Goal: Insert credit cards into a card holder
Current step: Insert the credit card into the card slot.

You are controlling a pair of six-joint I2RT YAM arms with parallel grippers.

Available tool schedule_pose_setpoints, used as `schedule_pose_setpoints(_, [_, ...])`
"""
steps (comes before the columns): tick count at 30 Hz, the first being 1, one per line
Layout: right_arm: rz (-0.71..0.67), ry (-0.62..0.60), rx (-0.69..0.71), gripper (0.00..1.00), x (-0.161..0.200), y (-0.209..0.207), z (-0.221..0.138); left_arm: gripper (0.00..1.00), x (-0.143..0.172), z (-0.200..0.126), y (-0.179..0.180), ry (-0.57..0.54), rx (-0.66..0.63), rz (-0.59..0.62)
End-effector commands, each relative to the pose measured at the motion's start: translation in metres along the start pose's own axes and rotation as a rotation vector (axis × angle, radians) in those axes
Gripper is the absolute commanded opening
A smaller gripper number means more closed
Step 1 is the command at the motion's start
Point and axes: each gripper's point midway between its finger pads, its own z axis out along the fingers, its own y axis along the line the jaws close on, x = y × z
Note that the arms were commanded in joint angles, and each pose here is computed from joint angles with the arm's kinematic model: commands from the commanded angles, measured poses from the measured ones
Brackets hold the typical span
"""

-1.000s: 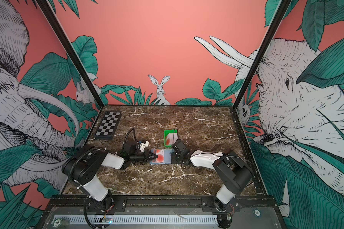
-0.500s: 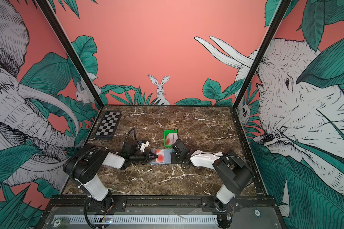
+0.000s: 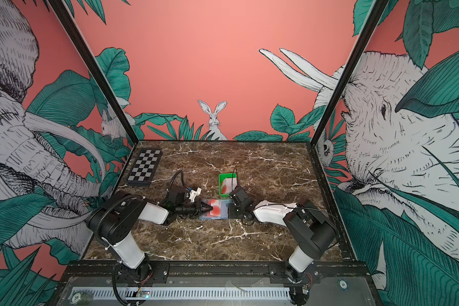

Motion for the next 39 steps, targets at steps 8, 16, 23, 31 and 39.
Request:
schedule_pose_setpoints(8, [-0.005,0.024,0.019,0.1,0.006,-0.006,0.006,0.0,0.004,0.004,0.01,0.022,-0.116,-0.005])
schedule_pose_setpoints(16, [-0.003,0.024,0.052,0.1,0.01,-0.014,0.007,0.04,0.009,-0.01,0.016,0.05,-0.256,-0.004])
schedule_pose_setpoints(23, [-0.004,0.025,0.055,0.1,0.01,-0.015,0.007,0.16,0.01,-0.018,0.019,0.055,-0.328,0.004])
schedule_pose_setpoints(31, [-0.007,0.026,0.059,0.1,0.01,-0.015,0.006,0.2,0.01,-0.014,0.019,0.066,-0.338,0.009])
schedule_pose_setpoints(39, [-0.006,0.025,0.053,0.1,0.009,-0.014,0.007,0.25,0.006,-0.008,0.016,0.071,-0.341,0.023])
